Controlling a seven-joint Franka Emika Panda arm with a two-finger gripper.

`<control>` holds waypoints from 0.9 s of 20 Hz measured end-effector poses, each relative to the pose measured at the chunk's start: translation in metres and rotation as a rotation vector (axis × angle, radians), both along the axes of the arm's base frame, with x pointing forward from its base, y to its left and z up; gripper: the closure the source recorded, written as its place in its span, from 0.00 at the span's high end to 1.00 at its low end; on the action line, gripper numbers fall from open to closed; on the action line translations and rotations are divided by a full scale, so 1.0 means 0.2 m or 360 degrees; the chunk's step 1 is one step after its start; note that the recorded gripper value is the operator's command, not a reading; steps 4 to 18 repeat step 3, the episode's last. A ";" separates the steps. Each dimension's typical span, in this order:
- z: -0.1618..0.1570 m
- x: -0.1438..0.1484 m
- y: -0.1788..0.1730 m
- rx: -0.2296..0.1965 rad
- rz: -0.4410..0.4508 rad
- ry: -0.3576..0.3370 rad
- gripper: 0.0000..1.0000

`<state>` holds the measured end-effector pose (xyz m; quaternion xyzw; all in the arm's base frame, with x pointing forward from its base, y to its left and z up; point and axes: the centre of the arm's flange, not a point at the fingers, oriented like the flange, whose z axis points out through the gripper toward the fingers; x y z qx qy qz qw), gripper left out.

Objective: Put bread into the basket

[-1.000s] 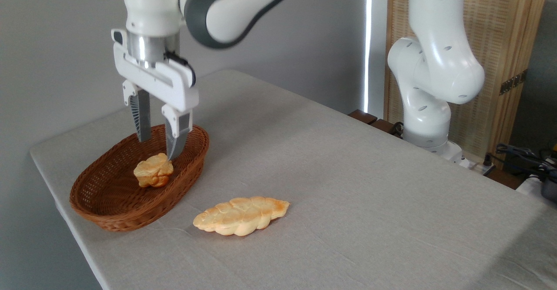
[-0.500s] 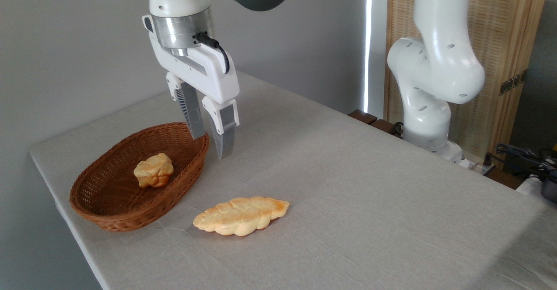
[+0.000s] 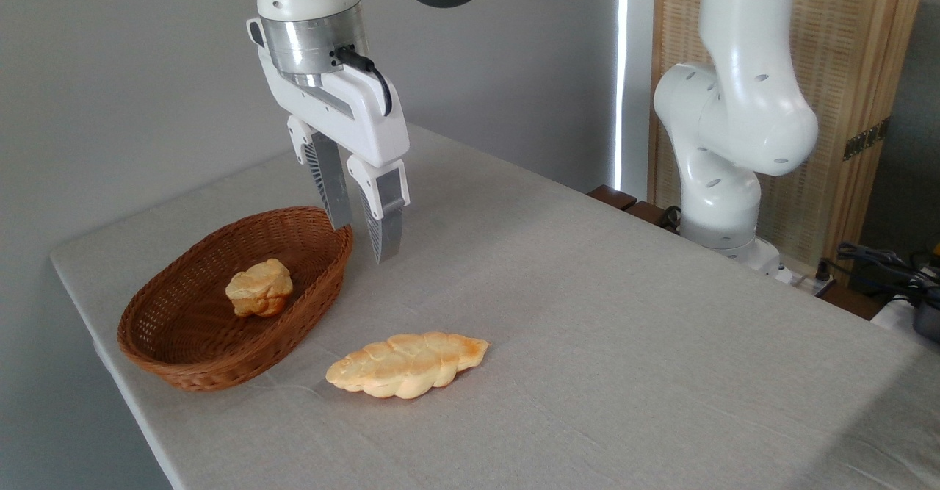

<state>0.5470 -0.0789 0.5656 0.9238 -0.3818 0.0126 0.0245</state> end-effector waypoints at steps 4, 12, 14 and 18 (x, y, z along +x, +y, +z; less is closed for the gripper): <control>0.00 0.01 0.07 0.0052 0.0023 -0.0008 1.00; 0.00 0.01 0.07 0.0052 0.0023 -0.0008 1.00; 0.00 0.01 0.07 0.0052 0.0023 -0.0008 1.00; 0.00 0.01 0.07 0.0052 0.0023 -0.0008 1.00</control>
